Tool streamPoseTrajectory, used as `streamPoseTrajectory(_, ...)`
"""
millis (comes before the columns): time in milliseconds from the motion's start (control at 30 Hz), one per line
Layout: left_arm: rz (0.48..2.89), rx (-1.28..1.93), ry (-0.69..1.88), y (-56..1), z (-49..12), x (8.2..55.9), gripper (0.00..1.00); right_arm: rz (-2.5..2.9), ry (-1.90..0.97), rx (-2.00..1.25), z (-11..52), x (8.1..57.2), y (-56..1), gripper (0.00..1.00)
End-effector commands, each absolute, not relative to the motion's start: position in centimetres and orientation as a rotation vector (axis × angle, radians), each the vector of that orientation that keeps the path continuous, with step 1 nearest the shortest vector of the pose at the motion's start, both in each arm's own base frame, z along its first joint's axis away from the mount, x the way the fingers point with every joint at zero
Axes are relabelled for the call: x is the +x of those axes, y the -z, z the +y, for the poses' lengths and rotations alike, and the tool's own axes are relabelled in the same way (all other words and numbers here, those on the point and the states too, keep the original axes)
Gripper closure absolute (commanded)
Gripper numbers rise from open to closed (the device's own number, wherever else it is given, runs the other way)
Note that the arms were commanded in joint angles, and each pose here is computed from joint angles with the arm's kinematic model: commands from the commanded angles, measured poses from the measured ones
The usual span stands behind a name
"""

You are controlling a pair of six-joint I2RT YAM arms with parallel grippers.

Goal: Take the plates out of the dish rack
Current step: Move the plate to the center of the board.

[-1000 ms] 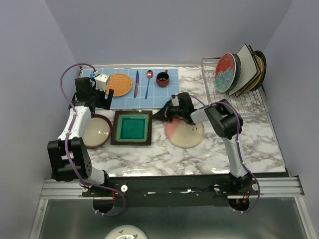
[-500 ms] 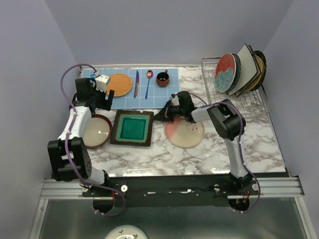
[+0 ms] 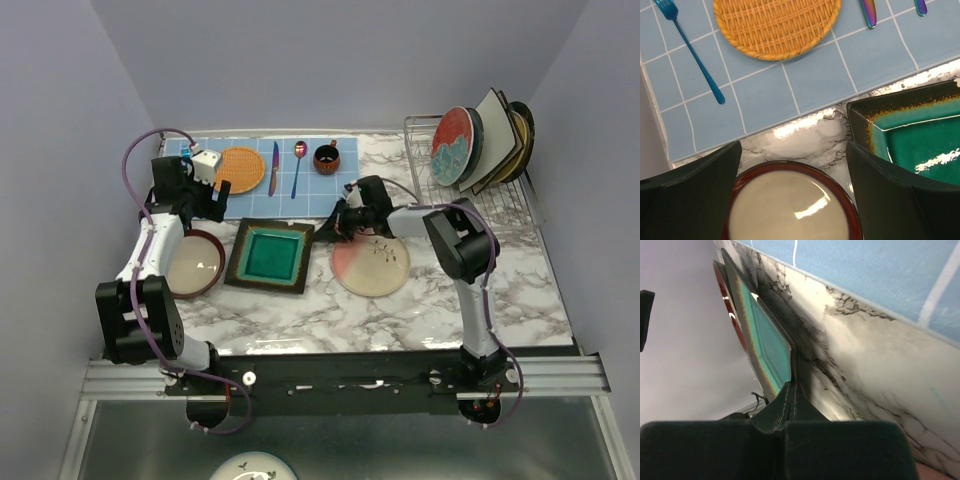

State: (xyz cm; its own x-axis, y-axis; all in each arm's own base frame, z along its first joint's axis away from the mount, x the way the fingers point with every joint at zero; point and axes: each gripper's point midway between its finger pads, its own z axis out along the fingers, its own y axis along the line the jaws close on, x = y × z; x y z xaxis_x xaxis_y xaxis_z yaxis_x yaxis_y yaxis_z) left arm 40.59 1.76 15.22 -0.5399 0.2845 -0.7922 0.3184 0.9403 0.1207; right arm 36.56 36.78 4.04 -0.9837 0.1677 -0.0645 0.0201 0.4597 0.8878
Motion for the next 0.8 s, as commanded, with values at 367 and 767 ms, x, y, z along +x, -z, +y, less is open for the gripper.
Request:
streamPoseTrajectory(367, 2.152, 0.515, 0.092, -15.6, -0.2, 39.9, 0.05, 2.731, -1.186, -0.022, 32.5, 37.6, -1.1, 0.95)
streamPoseTrajectory(767, 2.148, 0.543, 0.112, -15.6, -0.9, 39.0, 0.05, 2.787, -1.014, -0.115, 30.8, 37.3, -0.7, 0.75)
